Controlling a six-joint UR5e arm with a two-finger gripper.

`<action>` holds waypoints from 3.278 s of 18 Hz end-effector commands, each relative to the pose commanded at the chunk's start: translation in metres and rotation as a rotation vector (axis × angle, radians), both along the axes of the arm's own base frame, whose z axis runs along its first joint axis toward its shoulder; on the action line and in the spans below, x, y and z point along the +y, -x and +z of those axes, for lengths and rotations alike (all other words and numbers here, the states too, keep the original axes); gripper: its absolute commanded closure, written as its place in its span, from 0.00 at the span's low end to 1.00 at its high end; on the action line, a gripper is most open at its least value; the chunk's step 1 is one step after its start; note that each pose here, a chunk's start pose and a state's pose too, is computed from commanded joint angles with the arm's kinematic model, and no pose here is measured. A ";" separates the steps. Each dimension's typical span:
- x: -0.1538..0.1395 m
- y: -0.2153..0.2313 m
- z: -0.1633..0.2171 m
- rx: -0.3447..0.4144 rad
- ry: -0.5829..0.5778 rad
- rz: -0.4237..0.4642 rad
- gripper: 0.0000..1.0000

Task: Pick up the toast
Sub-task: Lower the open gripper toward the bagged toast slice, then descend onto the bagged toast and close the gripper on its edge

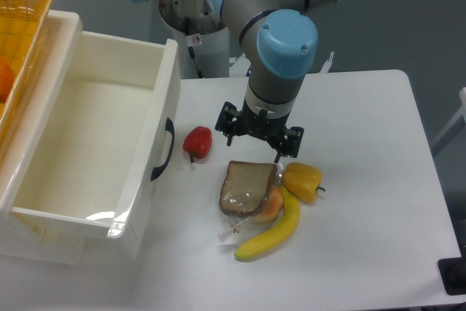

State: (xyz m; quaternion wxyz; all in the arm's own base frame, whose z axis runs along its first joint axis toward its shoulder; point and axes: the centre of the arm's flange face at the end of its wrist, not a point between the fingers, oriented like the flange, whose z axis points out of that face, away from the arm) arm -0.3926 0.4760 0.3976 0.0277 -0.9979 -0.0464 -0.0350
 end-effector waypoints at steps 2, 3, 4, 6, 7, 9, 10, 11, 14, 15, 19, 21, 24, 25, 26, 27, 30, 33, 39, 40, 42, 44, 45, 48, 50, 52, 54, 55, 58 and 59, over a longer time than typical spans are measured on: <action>0.001 0.000 -0.003 -0.003 0.004 -0.003 0.00; 0.002 0.000 -0.004 -0.006 0.003 -0.002 0.00; 0.002 0.001 -0.003 -0.006 -0.003 0.002 0.00; 0.004 0.001 -0.012 -0.017 0.003 0.000 0.00; 0.005 0.002 -0.017 -0.023 0.008 0.000 0.00; 0.007 0.004 -0.033 -0.037 0.019 0.008 0.00; 0.008 0.003 -0.039 -0.025 0.014 0.005 0.00; 0.007 0.003 -0.046 -0.008 0.002 0.005 0.00; 0.011 0.007 -0.066 -0.007 -0.004 -0.004 0.00; 0.015 0.012 -0.081 -0.023 0.008 -0.004 0.00; 0.029 0.020 -0.111 -0.061 0.024 -0.014 0.00; 0.033 0.023 -0.122 -0.075 0.026 -0.031 0.00; 0.037 0.027 -0.140 -0.086 0.022 -0.062 0.00; 0.038 0.028 -0.142 -0.088 0.012 -0.062 0.00; 0.040 0.027 -0.144 -0.096 0.005 -0.061 0.00; 0.040 0.030 -0.148 -0.103 0.002 -0.060 0.00; 0.040 0.033 -0.158 -0.107 0.001 -0.072 0.00; 0.040 0.037 -0.162 -0.111 0.001 -0.081 0.00; 0.040 0.044 -0.170 -0.118 0.005 -0.082 0.00; 0.039 0.044 -0.173 -0.122 0.007 -0.081 0.00; 0.039 0.044 -0.177 -0.126 0.012 -0.080 0.00; 0.039 0.042 -0.180 -0.132 0.017 -0.082 0.00; 0.039 0.042 -0.181 -0.134 0.017 -0.082 0.00; 0.039 0.042 -0.182 -0.135 0.018 -0.082 0.00; 0.039 0.042 -0.182 -0.135 0.019 -0.080 0.09; 0.039 0.042 -0.182 -0.135 0.019 -0.080 0.25; 0.039 0.042 -0.182 -0.135 0.019 -0.080 0.40; 0.039 0.042 -0.181 -0.134 0.018 -0.076 0.57; 0.039 0.042 -0.178 -0.130 0.016 -0.073 0.98; 0.039 0.042 -0.178 -0.130 0.016 -0.073 1.00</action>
